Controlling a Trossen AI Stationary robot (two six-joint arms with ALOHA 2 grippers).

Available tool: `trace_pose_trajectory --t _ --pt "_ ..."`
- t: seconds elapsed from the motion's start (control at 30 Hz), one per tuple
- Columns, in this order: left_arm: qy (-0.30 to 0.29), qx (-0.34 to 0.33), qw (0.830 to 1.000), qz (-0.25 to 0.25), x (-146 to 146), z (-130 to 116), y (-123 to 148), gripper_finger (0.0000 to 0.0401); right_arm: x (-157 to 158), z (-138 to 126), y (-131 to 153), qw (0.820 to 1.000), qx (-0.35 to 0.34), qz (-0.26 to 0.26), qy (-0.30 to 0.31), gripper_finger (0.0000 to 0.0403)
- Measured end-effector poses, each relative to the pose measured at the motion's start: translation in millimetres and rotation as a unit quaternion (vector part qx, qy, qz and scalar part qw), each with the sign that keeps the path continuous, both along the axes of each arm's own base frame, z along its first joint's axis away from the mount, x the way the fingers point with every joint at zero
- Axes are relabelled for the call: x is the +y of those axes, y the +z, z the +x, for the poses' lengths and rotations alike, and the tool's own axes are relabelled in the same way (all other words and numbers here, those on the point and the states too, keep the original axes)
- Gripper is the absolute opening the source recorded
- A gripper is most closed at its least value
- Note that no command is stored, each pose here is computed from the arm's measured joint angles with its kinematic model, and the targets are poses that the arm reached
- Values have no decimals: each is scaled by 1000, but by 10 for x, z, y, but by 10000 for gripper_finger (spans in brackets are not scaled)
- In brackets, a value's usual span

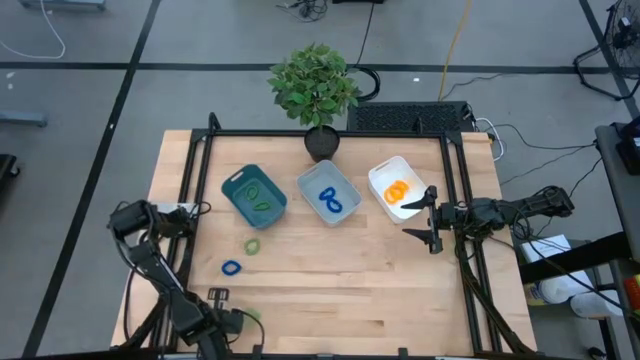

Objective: Sort spring keychains
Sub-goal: Put the bottom blue spring keychain into the gray bin

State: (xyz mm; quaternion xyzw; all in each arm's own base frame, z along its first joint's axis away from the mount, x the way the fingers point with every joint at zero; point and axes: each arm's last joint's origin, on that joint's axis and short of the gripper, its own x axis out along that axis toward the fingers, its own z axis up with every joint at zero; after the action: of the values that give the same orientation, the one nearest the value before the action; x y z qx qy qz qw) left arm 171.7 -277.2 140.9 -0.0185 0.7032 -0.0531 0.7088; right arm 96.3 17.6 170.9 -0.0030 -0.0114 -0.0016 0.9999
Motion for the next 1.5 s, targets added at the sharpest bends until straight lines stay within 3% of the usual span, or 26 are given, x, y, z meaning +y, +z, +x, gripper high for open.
trace_pose_trajectory --t 0.13,0.33,0.53,0.8,1.27,1.5 --pt "32 7 999 -2 47 73 -2 13 0 0 0 1000 0 0 0 297" --pt "26 6 1000 -7 140 198 14 13 0 0 0 1000 0 0 0 297" --pt "51 -37 998 15 322 279 222 12 0 0 0 1000 0 0 0 297" --pt "58 -36 997 24 631 233 613 12 0 0 9 1000 -5 1 0 297" --pt "46 -81 994 -59 961 49 1214 10 0 -1 36 1000 -18 5 0 297" --pt "-10 -111 993 -37 1077 -117 1374 10 0 -1 39 1000 -20 5 0 297"
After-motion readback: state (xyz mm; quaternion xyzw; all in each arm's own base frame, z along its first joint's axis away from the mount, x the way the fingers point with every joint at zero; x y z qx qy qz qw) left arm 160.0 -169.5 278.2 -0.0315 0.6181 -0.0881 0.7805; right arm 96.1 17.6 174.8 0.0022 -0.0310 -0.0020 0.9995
